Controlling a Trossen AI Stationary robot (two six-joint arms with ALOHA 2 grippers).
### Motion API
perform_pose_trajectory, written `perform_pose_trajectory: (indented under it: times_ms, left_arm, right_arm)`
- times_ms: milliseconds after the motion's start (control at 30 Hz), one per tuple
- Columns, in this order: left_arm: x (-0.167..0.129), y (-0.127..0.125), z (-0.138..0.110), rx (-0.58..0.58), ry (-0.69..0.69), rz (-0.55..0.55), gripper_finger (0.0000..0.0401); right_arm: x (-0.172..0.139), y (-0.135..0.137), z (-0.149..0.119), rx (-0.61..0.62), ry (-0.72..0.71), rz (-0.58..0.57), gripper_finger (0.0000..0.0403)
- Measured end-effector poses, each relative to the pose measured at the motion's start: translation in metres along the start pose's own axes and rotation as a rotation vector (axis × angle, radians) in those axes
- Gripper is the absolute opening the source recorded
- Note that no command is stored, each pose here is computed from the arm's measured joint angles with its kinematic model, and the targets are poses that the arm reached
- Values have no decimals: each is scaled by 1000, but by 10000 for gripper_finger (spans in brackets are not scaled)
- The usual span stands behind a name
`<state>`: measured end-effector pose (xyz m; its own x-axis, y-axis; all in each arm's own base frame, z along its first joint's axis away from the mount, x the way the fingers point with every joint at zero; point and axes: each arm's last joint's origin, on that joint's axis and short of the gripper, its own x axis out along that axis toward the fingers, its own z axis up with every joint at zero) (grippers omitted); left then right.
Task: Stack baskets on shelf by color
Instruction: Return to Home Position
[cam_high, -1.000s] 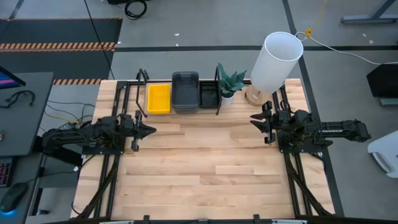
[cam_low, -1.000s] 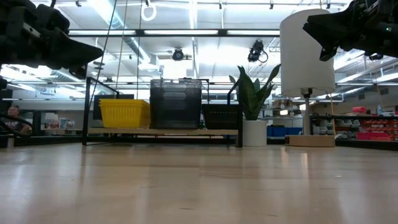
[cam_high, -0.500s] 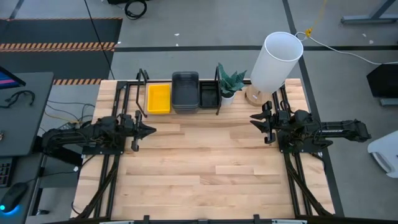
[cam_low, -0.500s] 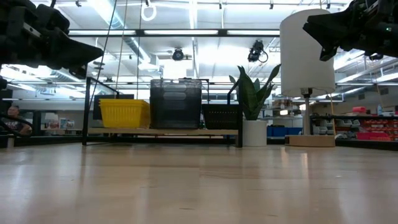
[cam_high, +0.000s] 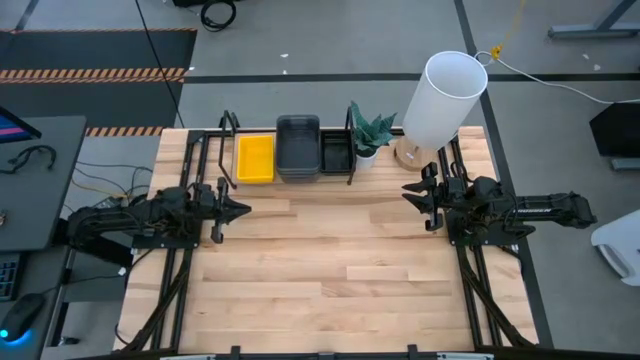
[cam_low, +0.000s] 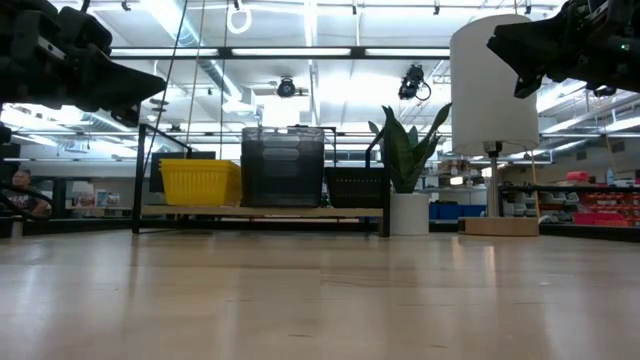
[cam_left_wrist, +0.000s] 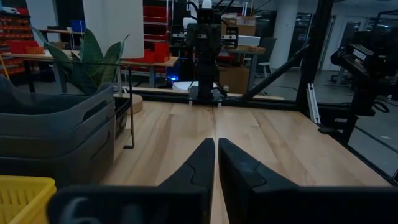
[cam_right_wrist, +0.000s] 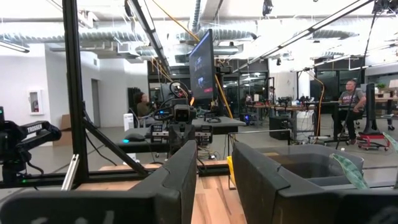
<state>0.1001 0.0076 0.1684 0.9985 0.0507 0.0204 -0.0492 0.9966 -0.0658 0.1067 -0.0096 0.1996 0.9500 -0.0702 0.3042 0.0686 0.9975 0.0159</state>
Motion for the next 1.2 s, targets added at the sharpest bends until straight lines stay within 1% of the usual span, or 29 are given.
perform_pose_trajectory:
  times_ms: [133,400,700,1000,1200]
  left_arm:
    - [0,0,0,0,0,0,24]
    - [0,0,0,0,0,0,36]
    - [0,0,0,0,0,0,24]
    - [0,0,0,0,0,0,36]
    - [0,0,0,0,0,0,28]
  right_arm:
    - [0,0,0,0,0,0,109]
    - [0,0,0,0,0,0,109]
    - [0,0,0,0,0,0,109]
    - [0,0,0,0,0,0,109]
    - [0,0,0,0,0,0,109]
